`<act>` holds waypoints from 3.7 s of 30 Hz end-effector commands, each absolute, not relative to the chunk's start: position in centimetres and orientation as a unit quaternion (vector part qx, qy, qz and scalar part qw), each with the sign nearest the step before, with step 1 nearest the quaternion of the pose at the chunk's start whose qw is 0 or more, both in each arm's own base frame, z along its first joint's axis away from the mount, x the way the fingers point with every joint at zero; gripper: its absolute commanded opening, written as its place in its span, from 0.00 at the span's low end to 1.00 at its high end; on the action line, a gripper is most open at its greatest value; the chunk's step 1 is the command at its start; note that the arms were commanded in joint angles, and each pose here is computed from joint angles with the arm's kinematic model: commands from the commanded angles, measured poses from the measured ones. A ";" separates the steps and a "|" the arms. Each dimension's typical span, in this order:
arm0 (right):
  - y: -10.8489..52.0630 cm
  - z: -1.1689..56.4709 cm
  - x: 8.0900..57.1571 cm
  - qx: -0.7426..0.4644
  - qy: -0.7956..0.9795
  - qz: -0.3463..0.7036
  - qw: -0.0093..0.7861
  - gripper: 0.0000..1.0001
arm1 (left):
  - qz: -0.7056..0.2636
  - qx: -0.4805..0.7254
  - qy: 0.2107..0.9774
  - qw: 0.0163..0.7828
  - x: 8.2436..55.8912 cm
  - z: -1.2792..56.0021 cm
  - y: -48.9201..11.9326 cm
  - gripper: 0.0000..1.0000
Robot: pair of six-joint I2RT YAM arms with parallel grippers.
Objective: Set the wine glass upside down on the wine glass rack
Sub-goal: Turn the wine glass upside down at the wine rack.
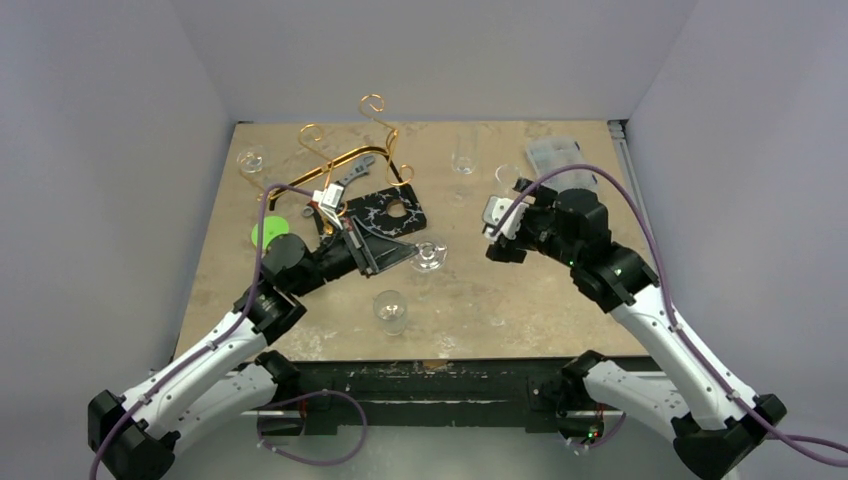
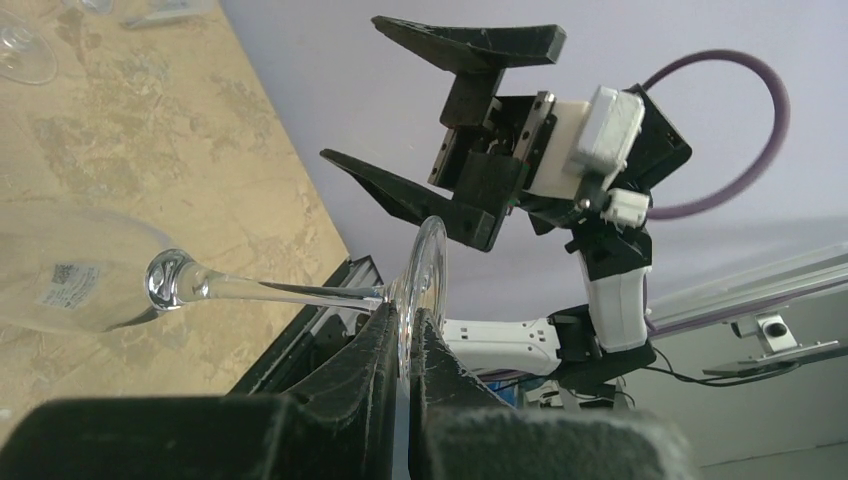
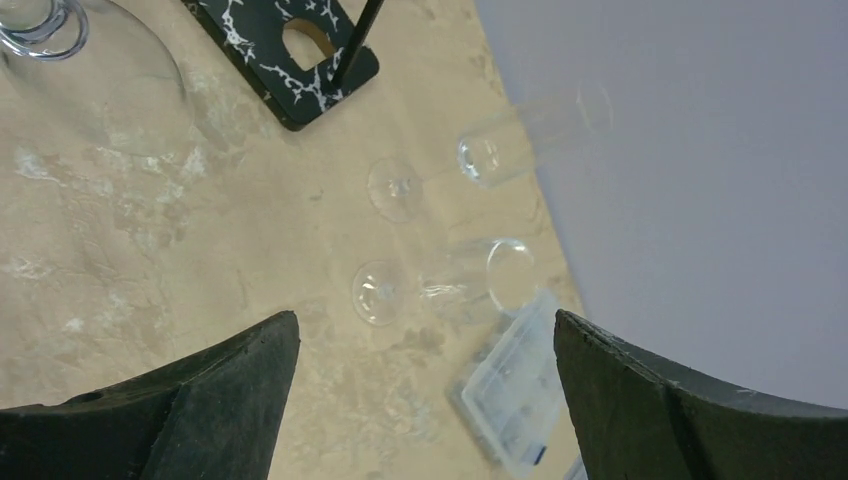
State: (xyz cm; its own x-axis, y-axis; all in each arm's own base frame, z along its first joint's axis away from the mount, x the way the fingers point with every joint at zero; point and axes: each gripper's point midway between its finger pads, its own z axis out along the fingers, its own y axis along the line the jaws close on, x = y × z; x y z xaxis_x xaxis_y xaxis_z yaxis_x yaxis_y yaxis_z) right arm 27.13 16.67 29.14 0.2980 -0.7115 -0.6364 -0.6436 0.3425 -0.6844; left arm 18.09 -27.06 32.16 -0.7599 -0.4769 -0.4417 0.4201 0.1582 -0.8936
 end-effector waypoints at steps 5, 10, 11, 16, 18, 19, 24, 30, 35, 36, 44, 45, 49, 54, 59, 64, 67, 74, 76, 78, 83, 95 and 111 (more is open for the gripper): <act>16.4 26.8 26.2 -0.471 0.718 0.101 0.502 0.95 | -0.661 0.013 0.638 0.394 17.4 35.4 -26.1 0.00; 16.2 25.1 25.8 -0.438 0.762 0.148 0.453 0.95 | -0.661 0.018 0.637 0.396 17.2 35.5 -26.1 0.00; 16.1 24.6 25.8 -0.432 0.773 0.157 0.438 0.95 | -0.661 0.019 0.636 0.398 17.1 35.6 -26.0 0.00; 15.7 23.4 25.3 -0.424 0.792 0.181 0.400 0.94 | -0.661 0.023 0.635 0.399 17.0 35.8 -26.0 0.00; 15.7 23.4 25.1 -0.428 0.790 0.184 0.398 0.94 | -0.661 0.025 0.634 0.401 17.0 35.9 -25.9 0.00; 15.7 23.2 25.0 -0.428 0.791 0.186 0.396 0.95 | -0.660 0.026 0.634 0.401 17.0 35.9 -26.0 0.00; 15.2 22.3 24.7 -0.412 0.800 0.208 0.382 0.95 | -0.658 0.030 0.635 0.404 17.0 36.1 -25.9 0.00; 15.6 21.8 25.2 -0.394 0.807 0.262 0.353 0.94 | -0.654 0.033 0.636 0.408 16.8 36.5 -25.8 0.00; 16.8 21.2 25.0 -0.412 0.784 0.311 0.344 0.94 | -0.643 0.033 0.641 0.417 16.7 36.9 -25.3 0.00; 16.7 21.1 25.1 -0.412 0.780 0.312 0.352 0.95 | -0.640 0.032 0.643 0.419 16.7 37.0 -25.1 0.00; 15.9 20.0 25.6 -0.410 0.760 0.314 0.394 0.95 | -0.619 0.029 0.654 0.434 16.8 37.2 -24.5 0.00; 16.1 19.9 25.5 -0.412 0.754 0.325 0.395 0.95 | -0.619 0.028 0.653 0.435 16.8 37.3 -24.4 0.00; 15.4 19.3 25.8 -0.409 0.751 0.326 0.403 0.93 | -0.614 0.025 0.655 0.440 16.8 37.5 -24.2 0.00; 14.3 19.9 26.0 -0.400 0.755 0.305 0.421 0.92 | -0.607 0.022 0.657 0.446 17.0 37.7 -23.9 0.00; 14.0 19.9 25.6 -0.395 0.752 0.302 0.433 0.92 | -0.604 0.018 0.659 0.447 17.0 37.7 -23.8 0.00; 13.8 19.9 25.8 -0.395 0.754 0.296 0.435 0.92 | -0.593 0.016 0.666 0.452 16.9 37.7 -23.3 0.00; 13.8 19.9 25.7 -0.396 0.754 0.296 0.434 0.92 | -0.587 0.020 0.666 0.460 16.9 38.1 -23.1 0.00; 13.7 19.7 25.9 -0.395 0.756 0.291 0.433 0.92 | -0.580 0.029 0.665 0.469 17.0 39.0 -23.0 0.00; 13.7 19.7 25.9 -0.396 0.756 0.291 0.433 0.92 | -0.580 0.031 0.665 0.470 17.0 39.1 -23.1 0.00; 13.6 19.6 25.9 -0.396 0.756 0.289 0.434 0.92 | -0.578 0.032 0.665 0.472 17.0 39.2 -23.0 0.00; 13.5 19.6 25.9 -0.397 0.757 0.286 0.434 0.92 | -0.573 0.034 0.666 0.477 17.1 39.5 -22.8 0.00; 13.5 19.5 26.0 -0.399 0.757 0.284 0.433 0.91 | -0.555 0.022 0.670 0.493 17.6 39.9 -21.9 0.00; 13.5 19.7 25.8 -0.402 0.754 0.281 0.437 0.91 | -0.551 -0.005 0.662 0.508 18.4 40.5 -21.0 0.00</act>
